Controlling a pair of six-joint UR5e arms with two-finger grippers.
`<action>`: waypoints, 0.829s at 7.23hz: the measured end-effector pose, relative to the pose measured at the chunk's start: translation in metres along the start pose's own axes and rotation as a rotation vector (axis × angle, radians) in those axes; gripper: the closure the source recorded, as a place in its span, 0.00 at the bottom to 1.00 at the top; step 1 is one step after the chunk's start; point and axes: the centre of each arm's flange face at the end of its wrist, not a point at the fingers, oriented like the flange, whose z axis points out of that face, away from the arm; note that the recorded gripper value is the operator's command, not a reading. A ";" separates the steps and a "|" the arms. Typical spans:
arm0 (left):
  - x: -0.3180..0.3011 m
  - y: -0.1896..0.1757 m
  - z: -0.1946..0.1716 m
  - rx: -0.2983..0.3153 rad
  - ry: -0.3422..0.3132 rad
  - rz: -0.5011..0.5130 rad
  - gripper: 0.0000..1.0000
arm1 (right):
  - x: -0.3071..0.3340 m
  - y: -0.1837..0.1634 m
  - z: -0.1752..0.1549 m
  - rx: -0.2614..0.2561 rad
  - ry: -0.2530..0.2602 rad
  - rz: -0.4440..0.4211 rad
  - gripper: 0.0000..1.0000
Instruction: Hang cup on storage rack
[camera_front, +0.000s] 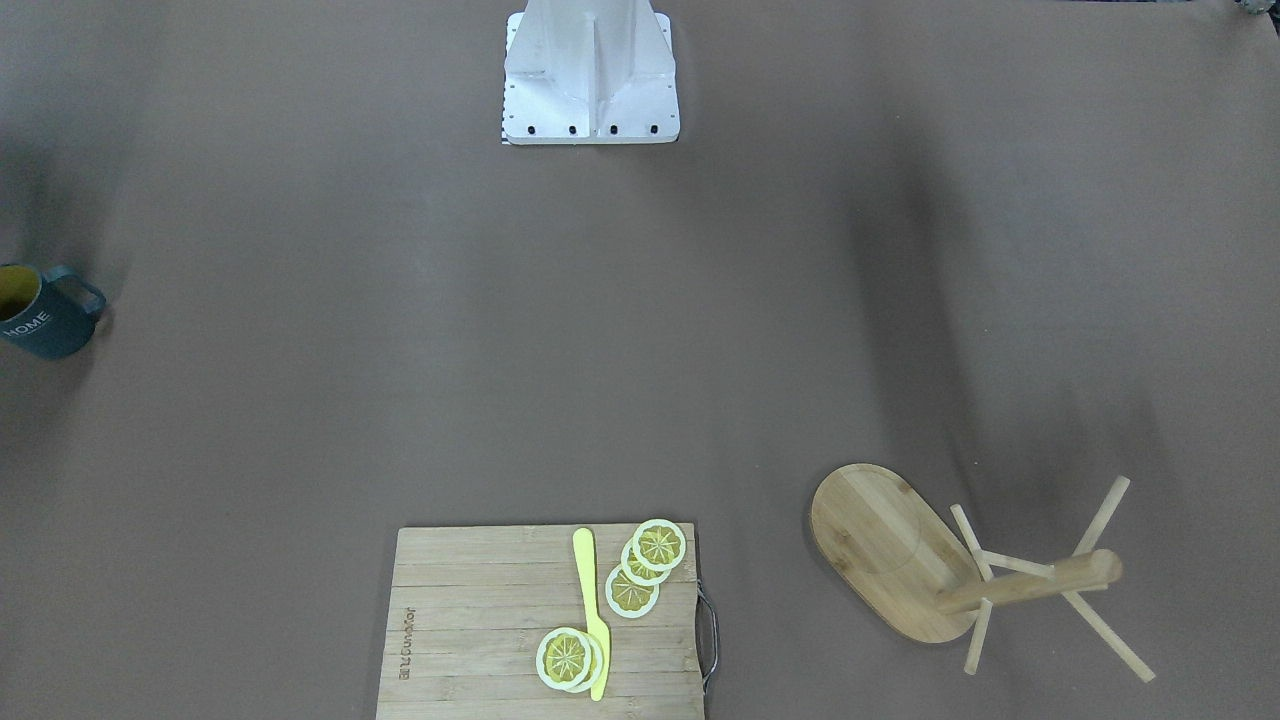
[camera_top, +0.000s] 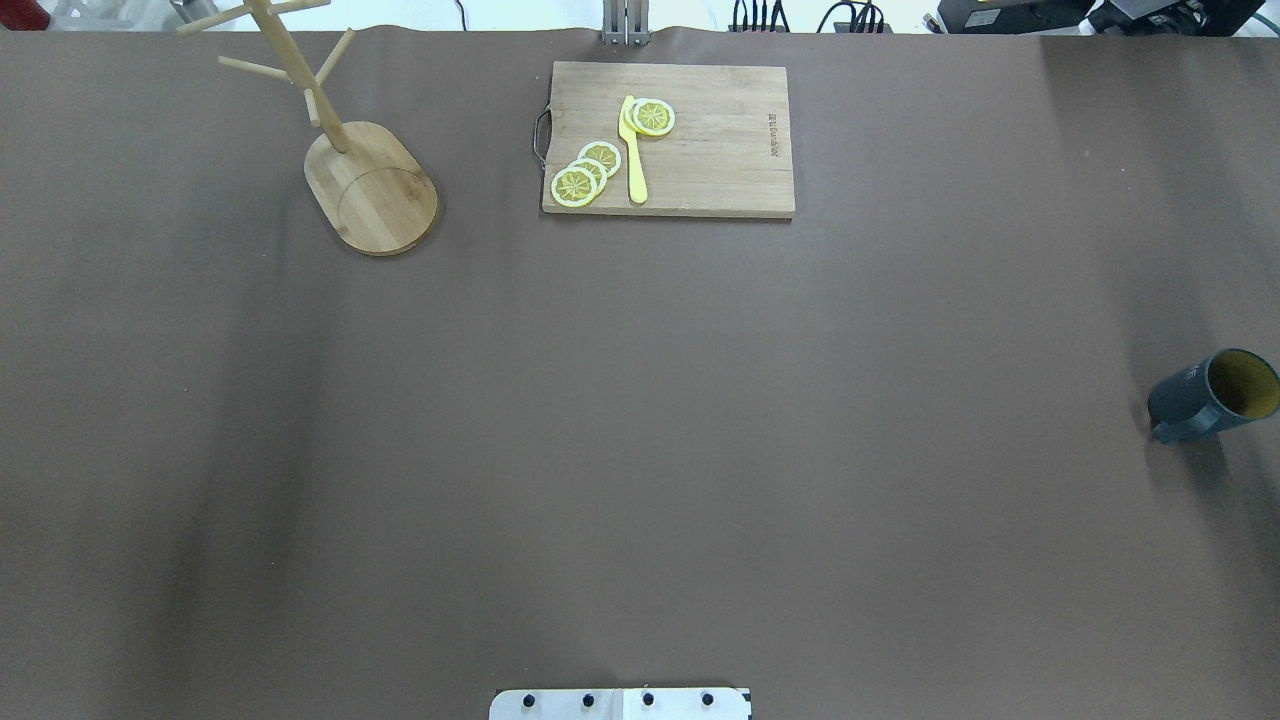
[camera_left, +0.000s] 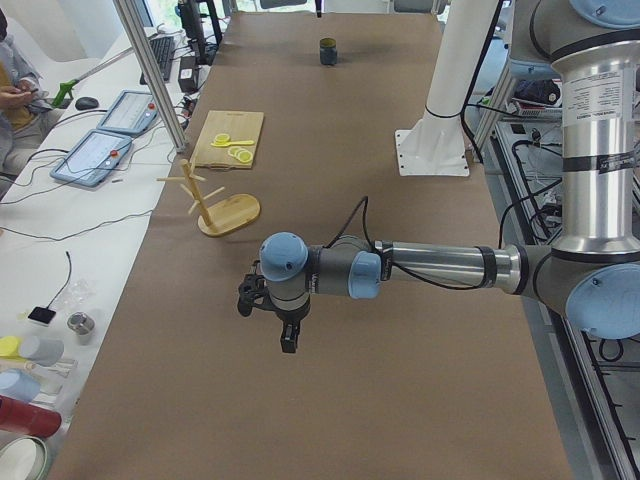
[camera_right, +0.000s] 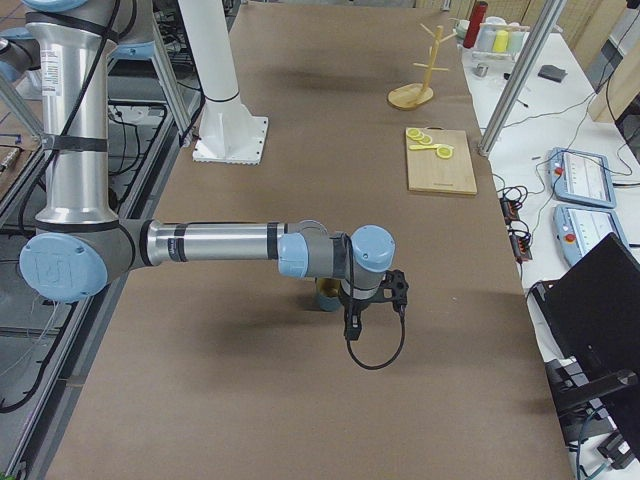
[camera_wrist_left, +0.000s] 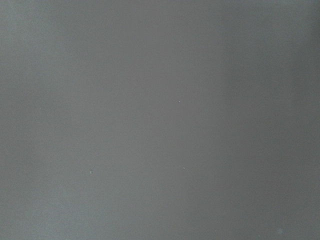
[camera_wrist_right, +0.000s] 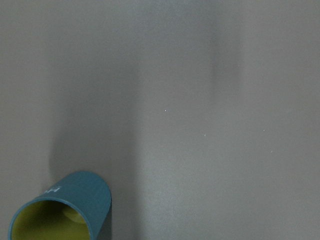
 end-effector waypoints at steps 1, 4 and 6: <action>0.000 0.000 0.000 0.001 0.001 0.001 0.02 | -0.003 -0.001 -0.002 0.004 -0.002 -0.006 0.00; 0.001 -0.001 -0.001 0.005 0.001 0.005 0.02 | -0.018 -0.004 -0.006 0.021 -0.050 -0.036 0.02; 0.001 -0.001 0.000 0.005 0.001 0.005 0.02 | -0.036 -0.006 0.010 -0.005 -0.065 -0.070 0.06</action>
